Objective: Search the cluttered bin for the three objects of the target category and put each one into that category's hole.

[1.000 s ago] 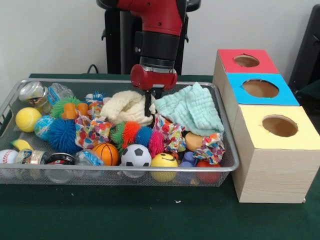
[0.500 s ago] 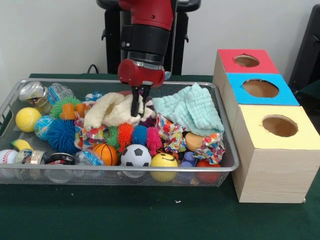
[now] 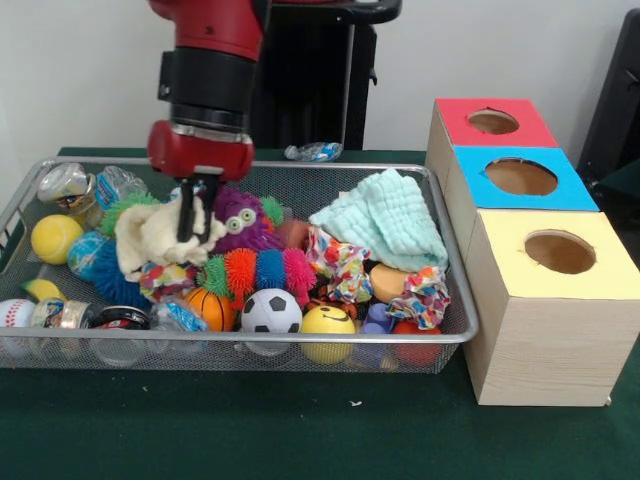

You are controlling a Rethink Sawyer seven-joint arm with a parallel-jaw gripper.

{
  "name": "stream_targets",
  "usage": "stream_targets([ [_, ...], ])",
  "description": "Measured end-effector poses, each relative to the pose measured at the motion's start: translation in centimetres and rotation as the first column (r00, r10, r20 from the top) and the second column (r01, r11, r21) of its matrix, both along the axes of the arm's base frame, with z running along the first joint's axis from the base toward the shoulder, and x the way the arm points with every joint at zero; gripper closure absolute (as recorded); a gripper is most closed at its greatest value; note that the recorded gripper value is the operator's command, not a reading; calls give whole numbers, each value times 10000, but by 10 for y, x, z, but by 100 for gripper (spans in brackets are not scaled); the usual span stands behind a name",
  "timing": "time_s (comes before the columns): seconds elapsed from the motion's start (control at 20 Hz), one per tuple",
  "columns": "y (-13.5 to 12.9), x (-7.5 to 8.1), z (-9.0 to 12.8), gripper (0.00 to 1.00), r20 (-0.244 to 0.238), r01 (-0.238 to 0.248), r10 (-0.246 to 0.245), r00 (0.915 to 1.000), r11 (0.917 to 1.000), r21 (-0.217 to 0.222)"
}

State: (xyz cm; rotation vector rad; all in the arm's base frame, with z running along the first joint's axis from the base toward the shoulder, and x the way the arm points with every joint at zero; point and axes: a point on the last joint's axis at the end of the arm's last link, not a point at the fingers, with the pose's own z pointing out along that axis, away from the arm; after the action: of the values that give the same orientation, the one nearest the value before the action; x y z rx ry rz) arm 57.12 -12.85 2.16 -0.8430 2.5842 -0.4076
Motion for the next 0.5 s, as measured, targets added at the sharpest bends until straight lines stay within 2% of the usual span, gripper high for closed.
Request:
stream_targets([
  [0.2, -32, 7, 0, 100, 39, 671, -674, 9977, 9967, 454],
  [0.5, -49, 16, 2, 100, 151, 989, -1006, 9948, 9912, 878],
])
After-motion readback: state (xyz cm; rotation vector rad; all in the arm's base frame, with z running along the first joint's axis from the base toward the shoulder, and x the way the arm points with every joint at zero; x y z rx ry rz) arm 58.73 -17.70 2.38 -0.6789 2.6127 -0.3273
